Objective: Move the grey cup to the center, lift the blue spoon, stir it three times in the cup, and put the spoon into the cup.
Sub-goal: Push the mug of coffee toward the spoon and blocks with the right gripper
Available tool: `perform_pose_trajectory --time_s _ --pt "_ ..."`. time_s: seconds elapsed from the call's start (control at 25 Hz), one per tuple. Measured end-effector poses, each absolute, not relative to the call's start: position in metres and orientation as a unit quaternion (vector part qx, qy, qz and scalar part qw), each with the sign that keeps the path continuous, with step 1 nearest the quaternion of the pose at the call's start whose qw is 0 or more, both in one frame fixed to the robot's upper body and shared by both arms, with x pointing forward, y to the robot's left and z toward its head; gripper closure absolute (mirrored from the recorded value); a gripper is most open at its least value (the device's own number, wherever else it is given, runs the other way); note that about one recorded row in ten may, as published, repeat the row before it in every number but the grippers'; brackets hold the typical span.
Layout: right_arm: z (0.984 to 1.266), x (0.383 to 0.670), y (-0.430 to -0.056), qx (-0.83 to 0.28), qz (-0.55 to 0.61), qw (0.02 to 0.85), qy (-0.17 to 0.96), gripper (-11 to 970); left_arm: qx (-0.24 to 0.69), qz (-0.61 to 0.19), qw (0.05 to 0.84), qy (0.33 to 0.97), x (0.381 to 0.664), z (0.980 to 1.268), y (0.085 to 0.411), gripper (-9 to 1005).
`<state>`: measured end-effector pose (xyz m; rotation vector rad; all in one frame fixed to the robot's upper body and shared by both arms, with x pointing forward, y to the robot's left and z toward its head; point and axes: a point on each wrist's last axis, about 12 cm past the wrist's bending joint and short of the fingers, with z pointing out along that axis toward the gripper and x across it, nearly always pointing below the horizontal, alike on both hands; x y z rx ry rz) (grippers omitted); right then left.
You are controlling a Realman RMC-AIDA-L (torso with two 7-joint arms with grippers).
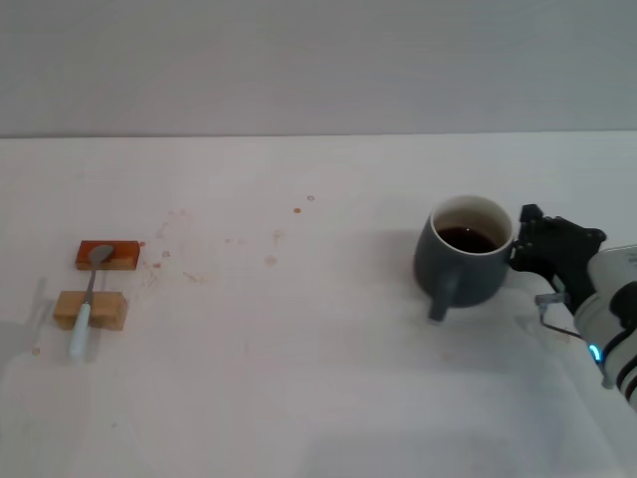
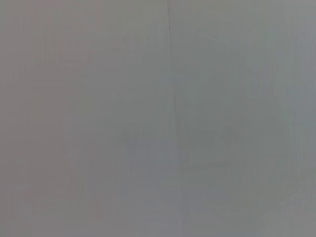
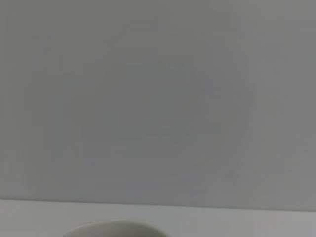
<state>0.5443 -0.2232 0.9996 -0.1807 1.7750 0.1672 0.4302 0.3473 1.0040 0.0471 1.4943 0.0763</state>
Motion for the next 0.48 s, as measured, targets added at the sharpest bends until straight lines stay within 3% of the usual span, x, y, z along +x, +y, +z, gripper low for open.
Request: perform_pose_trajectory --time_s 0.48 --pt "1.004 0.545 -0.187 -0.127 0.122 0.61 0.773 961 0.022 0.034 0.734 0.678 0.431 1.005 0.347 197"
